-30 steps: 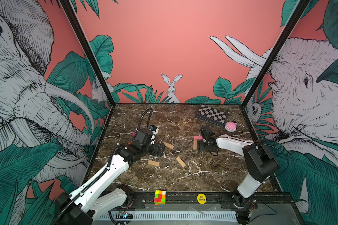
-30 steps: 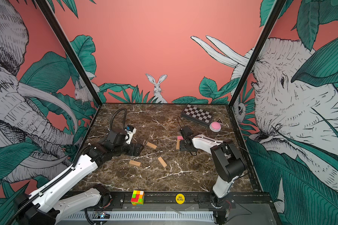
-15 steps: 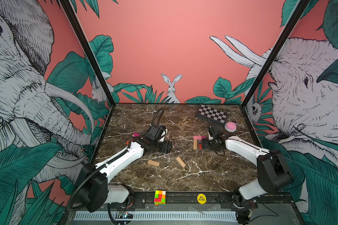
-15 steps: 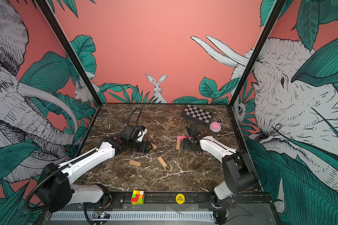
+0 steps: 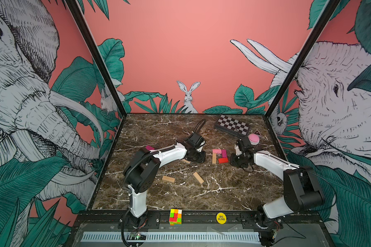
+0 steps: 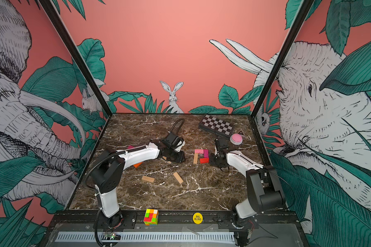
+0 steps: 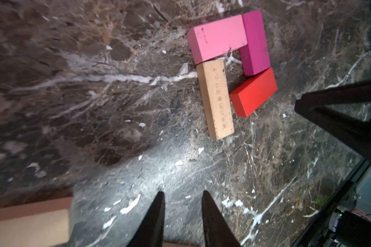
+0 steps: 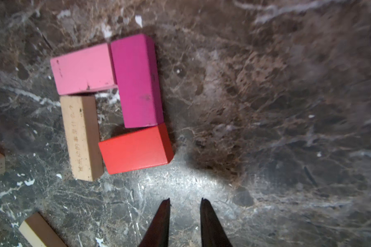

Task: Assemble the letter p with building blocks
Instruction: Assemble the building block at the center of the board, then adjust the building block at the center of the board.

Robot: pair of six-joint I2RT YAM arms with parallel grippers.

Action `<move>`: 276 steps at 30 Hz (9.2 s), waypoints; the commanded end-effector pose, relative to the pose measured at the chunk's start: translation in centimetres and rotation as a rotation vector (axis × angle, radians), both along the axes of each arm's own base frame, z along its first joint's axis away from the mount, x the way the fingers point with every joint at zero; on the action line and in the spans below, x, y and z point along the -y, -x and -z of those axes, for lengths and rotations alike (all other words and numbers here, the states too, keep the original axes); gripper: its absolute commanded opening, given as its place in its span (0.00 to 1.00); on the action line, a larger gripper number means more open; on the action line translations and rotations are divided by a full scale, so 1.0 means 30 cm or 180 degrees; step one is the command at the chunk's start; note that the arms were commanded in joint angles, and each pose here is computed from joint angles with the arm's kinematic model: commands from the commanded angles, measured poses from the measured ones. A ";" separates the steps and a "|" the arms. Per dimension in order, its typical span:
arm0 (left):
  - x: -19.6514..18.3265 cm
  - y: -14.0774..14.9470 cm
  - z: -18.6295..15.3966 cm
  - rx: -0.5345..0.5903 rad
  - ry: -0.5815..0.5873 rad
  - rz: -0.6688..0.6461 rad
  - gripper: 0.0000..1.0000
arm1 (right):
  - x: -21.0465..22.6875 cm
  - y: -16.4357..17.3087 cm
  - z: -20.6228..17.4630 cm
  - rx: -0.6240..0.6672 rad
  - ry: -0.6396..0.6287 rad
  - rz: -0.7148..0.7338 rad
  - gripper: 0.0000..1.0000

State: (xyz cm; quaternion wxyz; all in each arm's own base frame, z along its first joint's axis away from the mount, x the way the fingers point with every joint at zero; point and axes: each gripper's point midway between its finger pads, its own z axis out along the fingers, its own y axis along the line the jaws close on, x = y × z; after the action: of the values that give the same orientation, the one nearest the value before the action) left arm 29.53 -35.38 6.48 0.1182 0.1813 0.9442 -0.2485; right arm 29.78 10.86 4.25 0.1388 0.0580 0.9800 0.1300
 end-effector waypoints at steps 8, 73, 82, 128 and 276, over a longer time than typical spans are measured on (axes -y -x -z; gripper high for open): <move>0.100 -0.035 0.043 -0.0221 0.0051 0.0037 0.25 | -0.070 0.022 0.044 -0.0111 -0.0407 -0.0046 0.24; 0.167 -0.047 0.114 -0.0433 -0.0057 0.0051 0.27 | 0.033 -0.108 0.022 -0.0131 -0.0464 0.0249 0.29; 0.181 -0.055 0.122 -0.0452 -0.0041 0.0062 0.27 | 0.043 -0.134 0.052 -0.0162 -0.0427 0.0255 0.30; 0.160 -0.169 0.178 -0.0497 -0.0180 -0.0192 0.07 | 0.030 -0.114 0.119 -0.0278 -0.0528 0.0255 0.32; 0.118 -0.273 0.190 -0.0623 -0.0087 -0.0255 0.09 | 0.071 -0.229 0.054 -0.0302 -0.0378 0.0671 0.32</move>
State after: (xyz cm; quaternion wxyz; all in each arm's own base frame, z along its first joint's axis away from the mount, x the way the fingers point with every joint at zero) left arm 38.73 -39.82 2.79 0.0653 0.1197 0.9526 -0.2721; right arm 36.57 8.72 2.69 0.1071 0.1778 0.9635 0.1693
